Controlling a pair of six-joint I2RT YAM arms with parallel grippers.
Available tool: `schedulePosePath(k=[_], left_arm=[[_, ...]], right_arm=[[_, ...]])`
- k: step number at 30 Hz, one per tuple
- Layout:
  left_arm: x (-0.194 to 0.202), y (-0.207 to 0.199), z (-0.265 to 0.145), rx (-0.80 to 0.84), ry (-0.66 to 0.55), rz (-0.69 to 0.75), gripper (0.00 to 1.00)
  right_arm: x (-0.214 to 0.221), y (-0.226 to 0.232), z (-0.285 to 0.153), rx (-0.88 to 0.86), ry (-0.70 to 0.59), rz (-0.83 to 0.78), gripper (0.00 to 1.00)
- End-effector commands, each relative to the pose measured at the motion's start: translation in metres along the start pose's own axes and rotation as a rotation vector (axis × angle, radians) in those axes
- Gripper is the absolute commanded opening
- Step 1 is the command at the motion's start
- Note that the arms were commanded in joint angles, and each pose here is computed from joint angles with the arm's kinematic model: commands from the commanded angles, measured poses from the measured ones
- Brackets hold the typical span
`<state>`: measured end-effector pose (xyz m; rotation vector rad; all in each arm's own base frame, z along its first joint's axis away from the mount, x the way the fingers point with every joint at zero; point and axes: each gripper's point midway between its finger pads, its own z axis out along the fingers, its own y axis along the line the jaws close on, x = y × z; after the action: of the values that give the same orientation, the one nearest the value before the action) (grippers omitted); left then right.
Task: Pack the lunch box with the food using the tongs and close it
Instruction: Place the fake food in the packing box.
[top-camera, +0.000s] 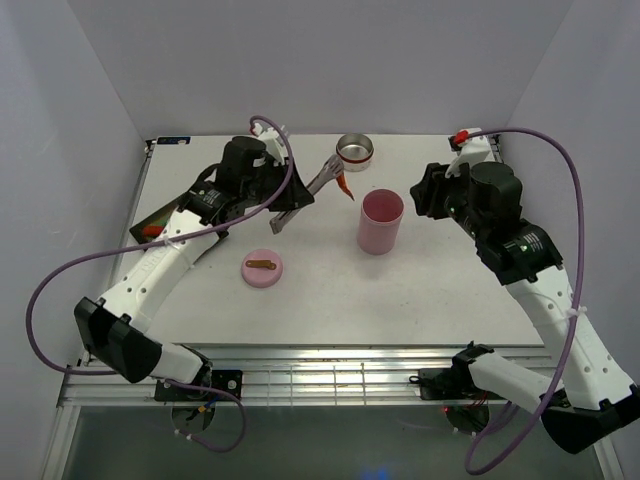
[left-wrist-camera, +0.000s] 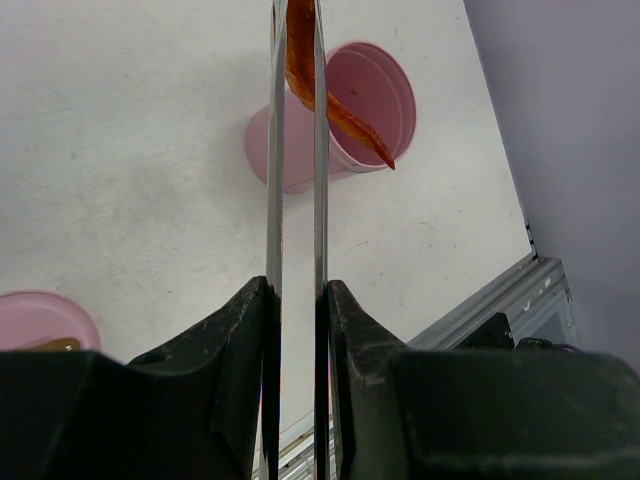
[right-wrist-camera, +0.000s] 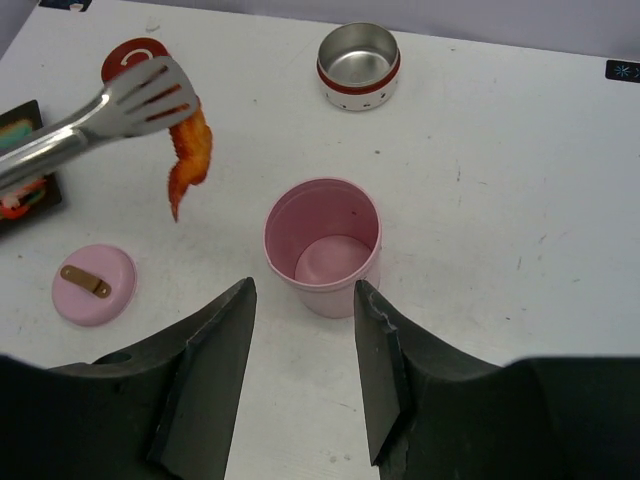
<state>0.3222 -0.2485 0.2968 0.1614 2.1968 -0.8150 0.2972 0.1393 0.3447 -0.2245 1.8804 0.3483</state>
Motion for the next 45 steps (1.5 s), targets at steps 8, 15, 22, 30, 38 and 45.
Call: schedulePosePath(k=[8,15,22,30,38,45], left_arm=[[-0.001,-0.079,0.035,0.140,-0.036,0.092,0.00],[0.023,-0.082,0.054,0.156,-0.004,0.106,0.00],[0.035,-0.076,0.071,0.144,0.022,0.115,0.02],[0.040,-0.068,0.080,0.118,0.029,0.114,0.17],[0.043,-0.065,0.078,0.106,0.029,0.115,0.33],[0.045,-0.066,0.081,0.108,0.038,0.112,0.41]], right_arm=[[-0.003,-0.017,-0.013,0.063,-0.062,0.022,0.50],[0.012,-0.024,-0.008,0.082,-0.030,-0.002,0.50],[0.014,-0.023,-0.010,0.074,-0.038,-0.010,0.52],[0.014,-0.025,-0.014,0.078,-0.048,-0.024,0.55],[0.012,-0.024,-0.015,0.073,-0.060,-0.024,0.58],[0.015,-0.030,-0.013,0.101,-0.054,-0.041,0.59]])
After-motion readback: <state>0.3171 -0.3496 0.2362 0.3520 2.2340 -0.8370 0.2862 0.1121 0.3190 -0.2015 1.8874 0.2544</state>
